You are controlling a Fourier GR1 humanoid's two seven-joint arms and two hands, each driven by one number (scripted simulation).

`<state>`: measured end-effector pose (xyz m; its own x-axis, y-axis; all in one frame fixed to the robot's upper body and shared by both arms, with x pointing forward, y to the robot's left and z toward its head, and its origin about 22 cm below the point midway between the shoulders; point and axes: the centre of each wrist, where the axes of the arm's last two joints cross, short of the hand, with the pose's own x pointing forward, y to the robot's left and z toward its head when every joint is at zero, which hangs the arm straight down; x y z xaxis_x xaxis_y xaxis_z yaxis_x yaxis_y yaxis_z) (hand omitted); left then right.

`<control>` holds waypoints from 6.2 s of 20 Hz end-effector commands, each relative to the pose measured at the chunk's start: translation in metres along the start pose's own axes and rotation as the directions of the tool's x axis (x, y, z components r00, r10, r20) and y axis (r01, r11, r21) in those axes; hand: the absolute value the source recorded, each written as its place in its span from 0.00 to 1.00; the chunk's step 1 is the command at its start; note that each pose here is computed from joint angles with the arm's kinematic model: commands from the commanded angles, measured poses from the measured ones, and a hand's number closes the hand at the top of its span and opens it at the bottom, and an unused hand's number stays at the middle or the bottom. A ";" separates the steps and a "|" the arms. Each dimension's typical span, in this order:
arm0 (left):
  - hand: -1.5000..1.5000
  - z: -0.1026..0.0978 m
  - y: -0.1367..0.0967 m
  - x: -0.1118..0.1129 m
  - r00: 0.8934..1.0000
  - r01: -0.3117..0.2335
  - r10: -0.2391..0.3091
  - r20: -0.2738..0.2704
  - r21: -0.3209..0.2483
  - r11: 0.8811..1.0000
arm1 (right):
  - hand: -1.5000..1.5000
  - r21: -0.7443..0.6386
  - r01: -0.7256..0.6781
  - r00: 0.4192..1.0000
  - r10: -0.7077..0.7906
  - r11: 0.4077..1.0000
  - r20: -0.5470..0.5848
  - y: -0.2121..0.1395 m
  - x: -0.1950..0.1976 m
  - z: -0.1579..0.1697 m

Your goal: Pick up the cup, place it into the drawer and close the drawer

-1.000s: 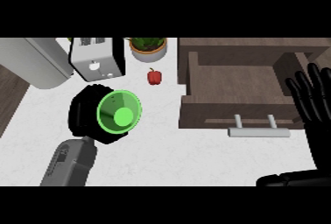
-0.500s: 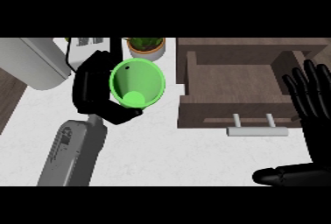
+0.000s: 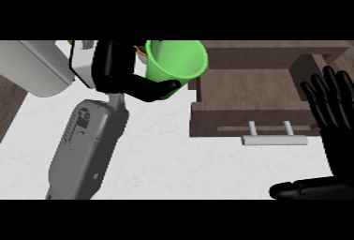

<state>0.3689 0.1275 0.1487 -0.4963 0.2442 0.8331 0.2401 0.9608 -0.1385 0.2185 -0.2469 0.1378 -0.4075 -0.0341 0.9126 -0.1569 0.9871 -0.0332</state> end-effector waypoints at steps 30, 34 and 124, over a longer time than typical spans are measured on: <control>1.00 -0.066 -0.085 -0.060 0.946 0.220 -0.233 -0.225 -0.080 0.972 | 0.00 0.024 0.006 1.000 -0.006 1.000 0.023 -0.007 -0.008 -0.007; 1.00 -0.065 -0.083 -0.065 0.942 0.249 -0.267 -0.205 -0.109 0.962 | 0.00 0.045 0.007 1.000 -0.008 0.999 0.010 0.008 -0.008 -0.010; 0.00 0.178 0.192 0.017 0.975 -0.058 0.095 -0.199 0.182 0.982 | 0.00 0.604 -0.612 0.620 0.784 0.510 -0.034 0.000 -0.206 -0.114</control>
<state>0.2599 0.3412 0.0426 -0.3033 0.2879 0.9084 0.0998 0.9576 -0.2702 0.3858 -0.2268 -0.0103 -0.3690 0.7709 0.5192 -0.3283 0.4145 -0.8488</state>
